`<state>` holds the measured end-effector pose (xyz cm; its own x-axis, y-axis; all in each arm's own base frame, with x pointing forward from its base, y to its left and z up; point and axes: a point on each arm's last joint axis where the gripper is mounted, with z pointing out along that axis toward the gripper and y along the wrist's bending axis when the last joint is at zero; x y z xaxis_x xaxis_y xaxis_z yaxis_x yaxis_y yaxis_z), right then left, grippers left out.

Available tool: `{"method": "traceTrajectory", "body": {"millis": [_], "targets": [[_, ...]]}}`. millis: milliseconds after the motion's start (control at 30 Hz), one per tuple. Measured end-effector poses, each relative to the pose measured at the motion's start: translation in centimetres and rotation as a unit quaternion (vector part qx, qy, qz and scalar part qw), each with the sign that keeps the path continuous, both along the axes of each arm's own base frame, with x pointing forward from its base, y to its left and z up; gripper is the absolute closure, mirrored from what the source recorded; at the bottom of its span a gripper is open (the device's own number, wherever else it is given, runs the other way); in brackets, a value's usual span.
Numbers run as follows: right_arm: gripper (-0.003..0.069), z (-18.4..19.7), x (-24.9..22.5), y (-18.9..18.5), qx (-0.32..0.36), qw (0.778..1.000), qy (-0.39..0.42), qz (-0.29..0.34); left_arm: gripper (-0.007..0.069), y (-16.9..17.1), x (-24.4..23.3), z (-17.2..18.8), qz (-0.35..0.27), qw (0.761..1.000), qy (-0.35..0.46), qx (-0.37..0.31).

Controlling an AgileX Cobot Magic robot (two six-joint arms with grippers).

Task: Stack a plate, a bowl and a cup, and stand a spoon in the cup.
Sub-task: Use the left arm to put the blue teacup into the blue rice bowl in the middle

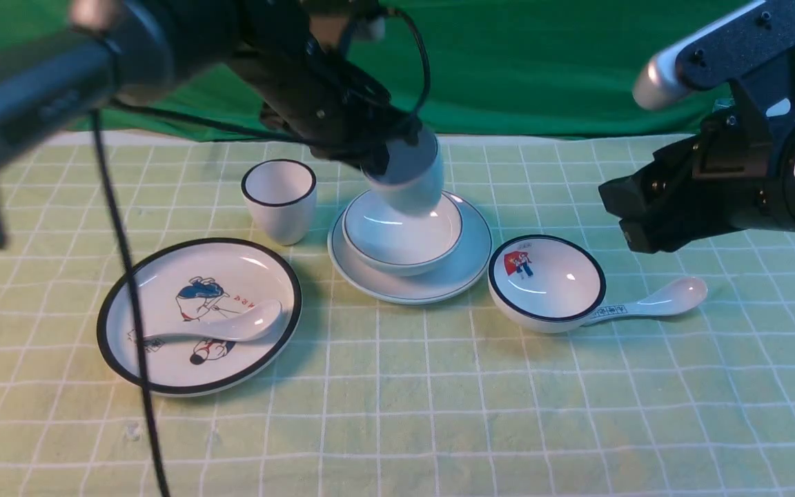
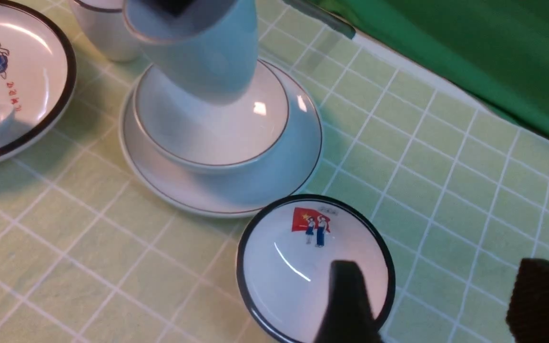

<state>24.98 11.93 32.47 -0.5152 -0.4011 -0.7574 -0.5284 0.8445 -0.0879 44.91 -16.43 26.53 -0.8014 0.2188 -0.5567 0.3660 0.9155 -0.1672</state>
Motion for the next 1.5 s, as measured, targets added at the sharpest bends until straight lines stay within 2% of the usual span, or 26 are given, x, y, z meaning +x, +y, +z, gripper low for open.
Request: {"method": "traceTrajectory", "body": {"millis": [100,267,500,700,900,1133,1500], "targets": [[0.0184,-0.2,0.3,0.1,0.003,1.000,-0.006,-0.001,0.0587,-0.8,0.7,-1.8,-0.004,1.000,0.022,0.006],[0.0184,-1.2,0.9,0.4,-0.005,1.000,0.012,-0.001,0.0587,-2.8,0.2,-2.8,-0.016,0.999,0.046,0.004],[0.0184,-1.9,1.4,0.6,-0.010,1.000,0.024,-0.002,0.0587,-5.2,-0.6,-1.4,-0.043,0.998,0.037,-0.008],[0.0184,-1.9,1.4,0.6,-0.010,1.000,0.023,-0.002,0.0587,-4.7,-0.1,-0.4,-0.039,0.999,0.012,0.017],[0.0184,-1.9,1.4,0.6,-0.009,1.000,0.021,-0.002,0.0587,-3.7,0.4,-1.8,-0.034,0.997,0.026,0.061],[0.0184,-1.9,1.4,0.6,-0.009,1.000,0.020,-0.002,0.0587,-2.4,1.6,-3.5,0.009,0.994,0.017,0.104],[0.0184,-1.9,1.4,0.6,-0.008,1.000,0.020,-0.002,0.0587,-2.3,1.7,-3.4,0.036,0.995,0.020,0.087]]}}
